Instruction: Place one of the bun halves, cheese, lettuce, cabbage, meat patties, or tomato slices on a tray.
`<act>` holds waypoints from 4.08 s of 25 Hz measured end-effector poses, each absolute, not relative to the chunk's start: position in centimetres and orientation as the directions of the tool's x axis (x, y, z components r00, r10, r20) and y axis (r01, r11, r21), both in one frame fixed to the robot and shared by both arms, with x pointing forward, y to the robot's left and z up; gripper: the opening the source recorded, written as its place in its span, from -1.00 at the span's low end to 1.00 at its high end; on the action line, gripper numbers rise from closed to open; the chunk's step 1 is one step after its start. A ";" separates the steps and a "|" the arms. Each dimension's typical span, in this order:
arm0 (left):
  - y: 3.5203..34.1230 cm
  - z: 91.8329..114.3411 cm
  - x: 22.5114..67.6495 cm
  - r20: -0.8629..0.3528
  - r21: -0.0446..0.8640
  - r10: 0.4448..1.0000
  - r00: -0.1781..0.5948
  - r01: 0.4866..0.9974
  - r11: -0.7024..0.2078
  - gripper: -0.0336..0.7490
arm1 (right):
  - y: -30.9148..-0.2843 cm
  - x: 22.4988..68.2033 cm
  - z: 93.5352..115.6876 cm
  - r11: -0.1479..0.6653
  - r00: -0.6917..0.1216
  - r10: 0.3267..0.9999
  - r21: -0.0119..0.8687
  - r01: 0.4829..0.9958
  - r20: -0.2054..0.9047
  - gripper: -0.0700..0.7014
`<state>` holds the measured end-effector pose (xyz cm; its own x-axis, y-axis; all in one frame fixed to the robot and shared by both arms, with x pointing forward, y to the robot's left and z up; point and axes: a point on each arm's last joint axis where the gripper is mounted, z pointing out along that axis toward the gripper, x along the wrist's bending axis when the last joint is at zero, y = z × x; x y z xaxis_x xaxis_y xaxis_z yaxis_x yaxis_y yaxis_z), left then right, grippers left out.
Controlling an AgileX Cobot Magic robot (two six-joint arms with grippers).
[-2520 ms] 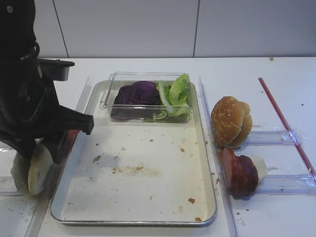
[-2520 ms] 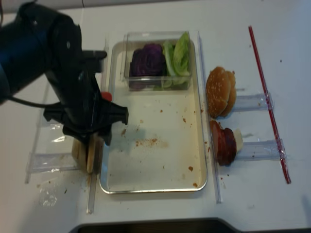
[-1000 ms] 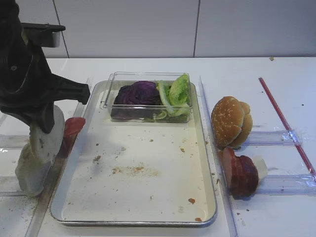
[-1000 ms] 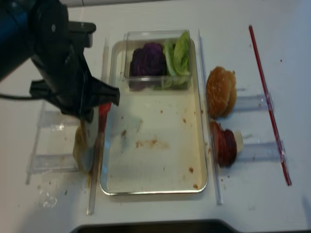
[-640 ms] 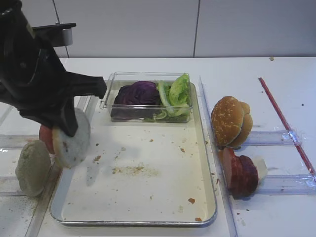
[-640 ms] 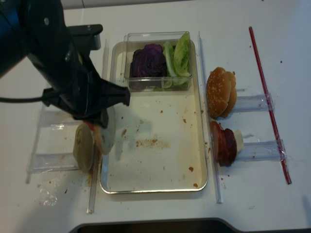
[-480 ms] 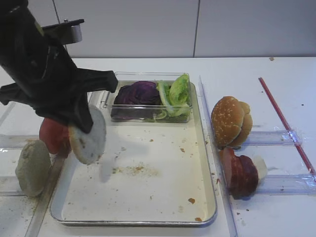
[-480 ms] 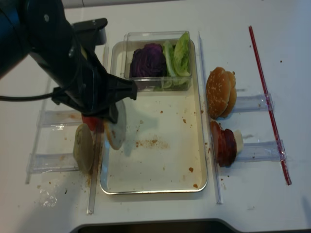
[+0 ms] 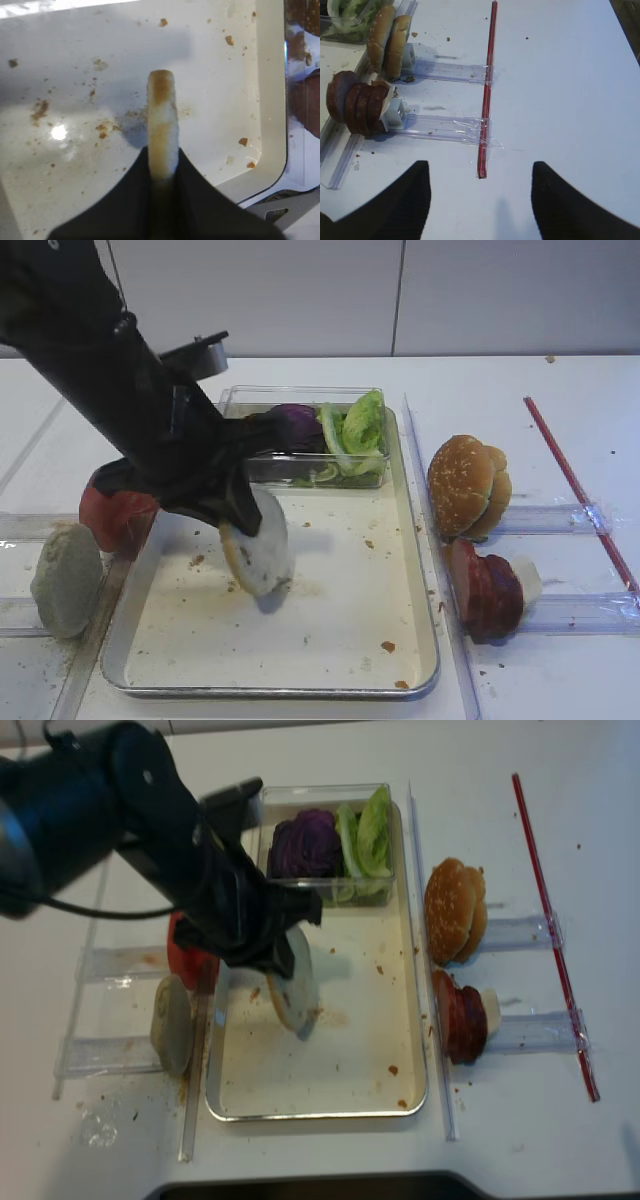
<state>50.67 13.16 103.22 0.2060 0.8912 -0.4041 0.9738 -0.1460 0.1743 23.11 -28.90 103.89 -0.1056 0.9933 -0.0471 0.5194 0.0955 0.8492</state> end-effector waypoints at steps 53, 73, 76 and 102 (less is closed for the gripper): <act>11.3 98.6 52.6 -0.506 0.118 0.854 0.120 0.991 -0.070 -0.07 | -28.9 23.1 103.9 0.096 -0.106 0.993 0.849 0.519 -0.047 0.43; 11.6 99.5 52.7 -0.452 0.077 0.884 0.117 0.993 -0.092 -0.05 | -28.9 23.1 103.9 0.096 -0.106 0.993 0.849 0.519 -0.047 0.43; 11.8 100.6 52.9 -0.408 0.060 0.903 0.135 0.991 -0.121 -0.05 | -28.9 23.1 103.9 0.096 -0.106 0.993 0.849 0.519 -0.047 0.43; 14.7 108.7 53.5 -0.133 0.222 0.966 0.223 0.956 -0.190 -0.05 | -28.9 23.1 103.9 0.096 -0.106 0.993 0.849 0.519 -0.047 0.43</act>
<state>53.49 14.69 108.73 0.2227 0.9657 -0.1333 0.9563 -0.1898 0.2225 23.11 -28.90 103.89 -0.1056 0.9933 -0.0471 0.5194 0.0955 0.8491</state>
